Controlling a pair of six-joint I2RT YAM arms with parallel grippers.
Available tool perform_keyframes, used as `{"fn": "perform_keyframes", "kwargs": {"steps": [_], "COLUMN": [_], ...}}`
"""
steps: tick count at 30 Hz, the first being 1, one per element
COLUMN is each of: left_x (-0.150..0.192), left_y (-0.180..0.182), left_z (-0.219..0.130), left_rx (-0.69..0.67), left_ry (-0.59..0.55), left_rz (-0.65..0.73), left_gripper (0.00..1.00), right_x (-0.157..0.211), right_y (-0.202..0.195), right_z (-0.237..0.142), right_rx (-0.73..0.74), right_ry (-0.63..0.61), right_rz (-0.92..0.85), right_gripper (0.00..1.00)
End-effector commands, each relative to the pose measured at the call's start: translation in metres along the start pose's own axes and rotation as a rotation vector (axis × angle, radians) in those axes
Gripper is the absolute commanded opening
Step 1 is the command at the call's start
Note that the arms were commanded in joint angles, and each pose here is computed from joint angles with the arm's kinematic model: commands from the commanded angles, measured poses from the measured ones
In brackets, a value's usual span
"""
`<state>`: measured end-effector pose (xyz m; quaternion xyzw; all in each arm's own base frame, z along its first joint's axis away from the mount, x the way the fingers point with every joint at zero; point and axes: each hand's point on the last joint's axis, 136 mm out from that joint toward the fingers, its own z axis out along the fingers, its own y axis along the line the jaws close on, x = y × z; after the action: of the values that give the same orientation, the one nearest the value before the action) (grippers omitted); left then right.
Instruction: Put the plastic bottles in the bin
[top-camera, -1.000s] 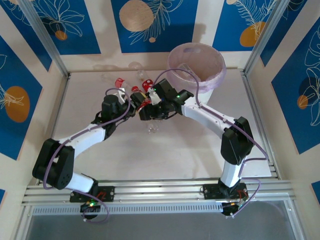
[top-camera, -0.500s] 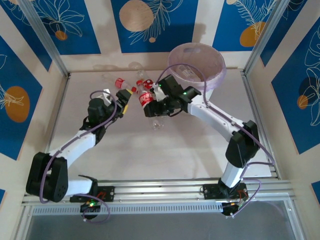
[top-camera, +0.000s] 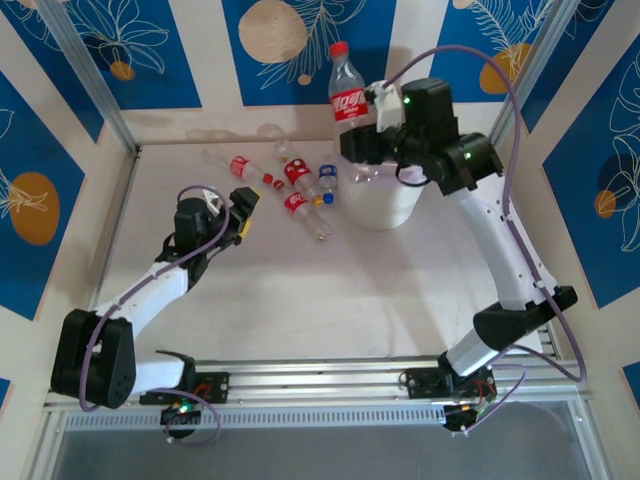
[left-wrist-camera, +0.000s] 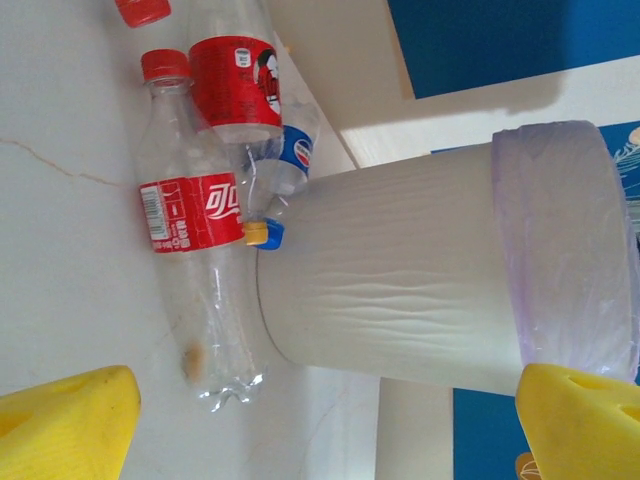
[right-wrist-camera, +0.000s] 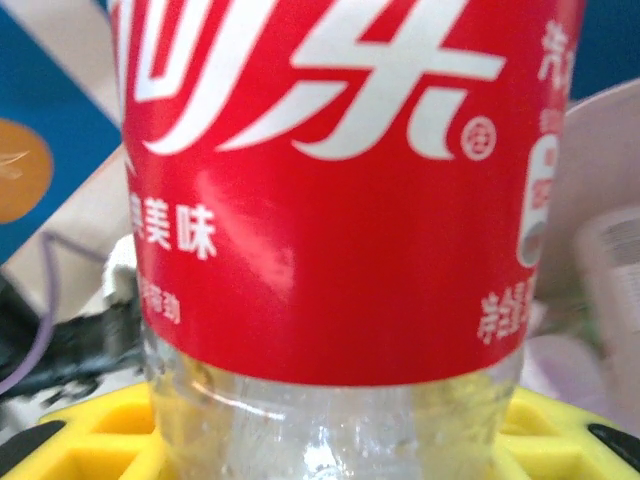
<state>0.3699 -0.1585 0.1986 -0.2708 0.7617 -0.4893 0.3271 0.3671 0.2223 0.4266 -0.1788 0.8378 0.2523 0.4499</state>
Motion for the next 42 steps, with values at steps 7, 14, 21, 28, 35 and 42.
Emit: {"fn": "perform_keyframes", "kwargs": {"steps": [7,14,21,28,35,42], "left_x": [0.007,0.008,0.008,0.006,0.006,0.007], "left_y": [0.000,0.005,0.007,0.009,0.010,0.016], "left_z": [-0.012,-0.015,-0.002,-0.002,-0.007,-0.008], "left_rx": [-0.058,-0.077,-0.060,-0.063,-0.069,-0.090], "left_ry": [0.002,-0.003,0.014,-0.009,-0.021,-0.021], "left_rz": [0.054,0.055,0.035,0.051,0.070,0.077], "left_gripper": [0.96,0.95,0.95,0.94,0.93,0.93], "right_x": [-0.019,-0.005,0.033,0.057,0.044,-0.005], "right_y": [-0.125,-0.179,-0.197,-0.206,-0.205,-0.201], "right_z": [0.040,0.056,0.080,0.090,0.081,0.054], "right_rx": [0.231,0.284,0.290,0.291,0.307,0.352], "right_ry": [0.007,0.039,0.128,0.158,0.121,0.033], "right_rz": [0.042,0.127,0.150,0.177,0.141,0.067], "right_gripper": [0.49,0.49,0.50,0.59,0.82,0.90]}}
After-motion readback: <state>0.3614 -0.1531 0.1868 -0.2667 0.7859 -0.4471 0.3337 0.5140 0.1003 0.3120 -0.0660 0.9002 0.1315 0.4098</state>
